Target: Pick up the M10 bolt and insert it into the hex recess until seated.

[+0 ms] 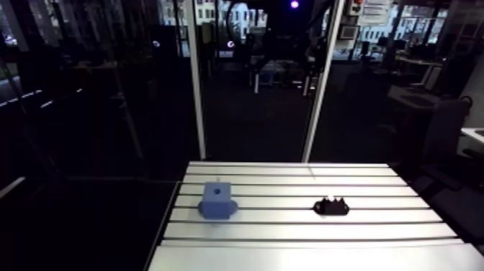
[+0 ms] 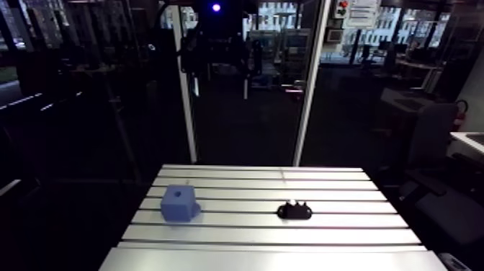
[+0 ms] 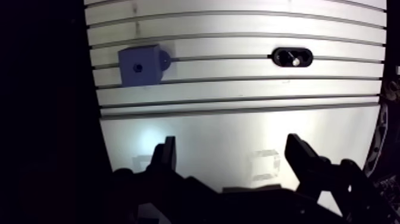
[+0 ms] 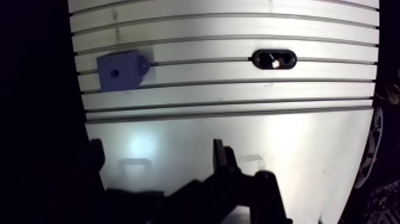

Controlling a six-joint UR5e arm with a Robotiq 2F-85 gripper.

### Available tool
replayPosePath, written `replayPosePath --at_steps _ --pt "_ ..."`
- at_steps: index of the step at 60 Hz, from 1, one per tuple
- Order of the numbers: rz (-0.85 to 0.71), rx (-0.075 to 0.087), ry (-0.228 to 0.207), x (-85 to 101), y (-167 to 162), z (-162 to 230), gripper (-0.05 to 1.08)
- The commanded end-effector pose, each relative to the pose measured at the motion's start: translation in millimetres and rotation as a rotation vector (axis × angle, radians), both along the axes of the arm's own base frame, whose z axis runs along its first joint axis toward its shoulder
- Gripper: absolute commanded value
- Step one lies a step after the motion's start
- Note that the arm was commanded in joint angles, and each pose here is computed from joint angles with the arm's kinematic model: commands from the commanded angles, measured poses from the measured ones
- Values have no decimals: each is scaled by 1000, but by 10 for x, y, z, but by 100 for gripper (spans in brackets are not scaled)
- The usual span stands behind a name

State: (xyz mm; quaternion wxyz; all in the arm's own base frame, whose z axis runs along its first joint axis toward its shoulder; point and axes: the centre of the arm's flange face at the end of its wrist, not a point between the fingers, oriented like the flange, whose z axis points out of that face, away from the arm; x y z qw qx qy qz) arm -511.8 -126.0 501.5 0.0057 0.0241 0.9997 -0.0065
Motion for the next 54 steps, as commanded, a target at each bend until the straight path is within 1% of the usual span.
replayPosePath --at_steps 1,16,29,32,41,45,54 --pt "139 -12 0 68 -143 -7 1" --pt "139 -11 -4 72 -141 -36 1" --pt "132 -9 0 64 -104 -23 1" --pt "134 -3 10 52 -90 -15 1" --pt "141 1 13 50 -70 -17 1" --pt "138 2 27 44 -47 8 1" --pt "124 3 37 12 43 7 1"
